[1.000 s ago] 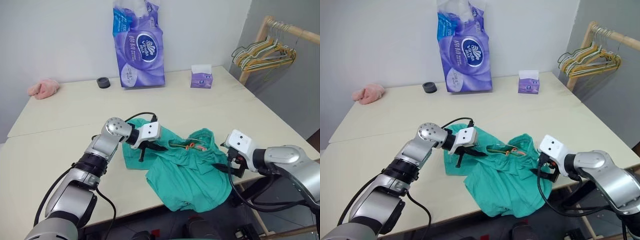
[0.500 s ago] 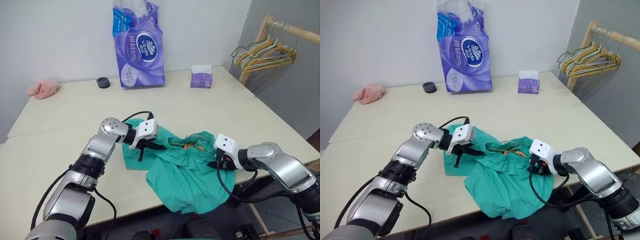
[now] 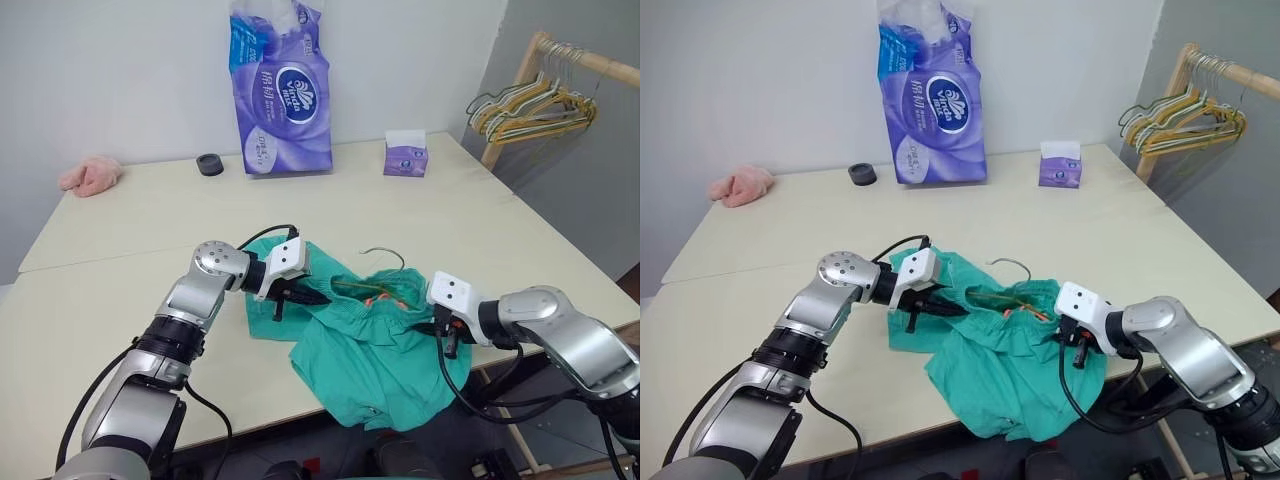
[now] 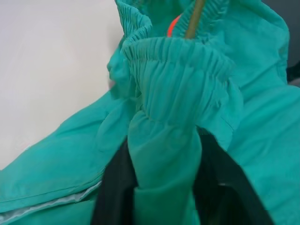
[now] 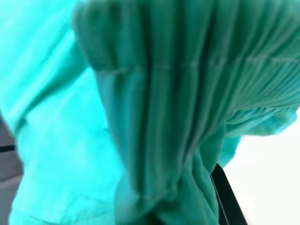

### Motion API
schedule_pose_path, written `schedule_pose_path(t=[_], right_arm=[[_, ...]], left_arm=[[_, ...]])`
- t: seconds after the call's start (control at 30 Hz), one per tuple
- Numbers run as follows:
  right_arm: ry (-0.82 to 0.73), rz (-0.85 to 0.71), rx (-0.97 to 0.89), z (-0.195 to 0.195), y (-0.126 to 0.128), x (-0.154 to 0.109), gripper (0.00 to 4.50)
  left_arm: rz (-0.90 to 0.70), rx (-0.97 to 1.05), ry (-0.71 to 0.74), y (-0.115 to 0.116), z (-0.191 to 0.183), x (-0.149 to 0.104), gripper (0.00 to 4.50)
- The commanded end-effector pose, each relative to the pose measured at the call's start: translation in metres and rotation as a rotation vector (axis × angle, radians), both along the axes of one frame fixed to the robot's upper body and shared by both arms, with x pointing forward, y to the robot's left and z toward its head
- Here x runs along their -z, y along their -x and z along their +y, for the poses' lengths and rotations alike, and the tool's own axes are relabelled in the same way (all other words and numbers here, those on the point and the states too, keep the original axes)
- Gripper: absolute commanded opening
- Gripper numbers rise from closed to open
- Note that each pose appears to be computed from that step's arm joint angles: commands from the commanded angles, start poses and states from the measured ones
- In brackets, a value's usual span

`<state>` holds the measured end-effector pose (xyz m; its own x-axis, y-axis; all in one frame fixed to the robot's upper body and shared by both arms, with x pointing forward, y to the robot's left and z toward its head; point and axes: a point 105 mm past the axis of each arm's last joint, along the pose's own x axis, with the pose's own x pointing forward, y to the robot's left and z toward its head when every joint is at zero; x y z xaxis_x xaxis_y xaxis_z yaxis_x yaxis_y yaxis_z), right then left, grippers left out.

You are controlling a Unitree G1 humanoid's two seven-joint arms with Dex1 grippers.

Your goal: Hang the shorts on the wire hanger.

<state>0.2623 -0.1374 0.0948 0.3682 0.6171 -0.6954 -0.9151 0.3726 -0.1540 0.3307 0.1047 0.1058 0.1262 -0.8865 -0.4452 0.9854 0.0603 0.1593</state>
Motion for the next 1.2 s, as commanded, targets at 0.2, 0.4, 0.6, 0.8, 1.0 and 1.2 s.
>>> schedule_pose_path(t=[0.2,0.4,0.6,0.8,1.0,1.2], right_arm=[[0.003,-0.056,0.015,-0.018,0.011,-0.026,0.0],[-0.002,-0.06,0.014,-0.018,0.015,-0.032,0.0],[-0.001,-0.059,0.013,-0.017,0.018,-0.034,0.0],[0.013,-0.044,0.026,-0.022,0.026,-0.031,0.0],[0.029,-0.024,0.043,-0.031,0.031,-0.029,0.0],[0.047,-0.006,0.048,-0.037,0.036,-0.027,0.0]], left_arm=[[0.074,-0.023,-0.001,-0.005,0.037,-0.021,2.64],[0.1,0.051,-0.058,0.0,0.027,-0.004,2.64],[0.036,-0.007,-0.048,-0.02,0.014,0.003,2.64],[0.005,-0.045,-0.063,-0.028,0.025,0.004,0.89],[-0.018,-0.059,-0.079,-0.03,0.03,0.004,0.03],[-0.046,-0.068,-0.087,-0.033,0.03,0.001,0.03]])
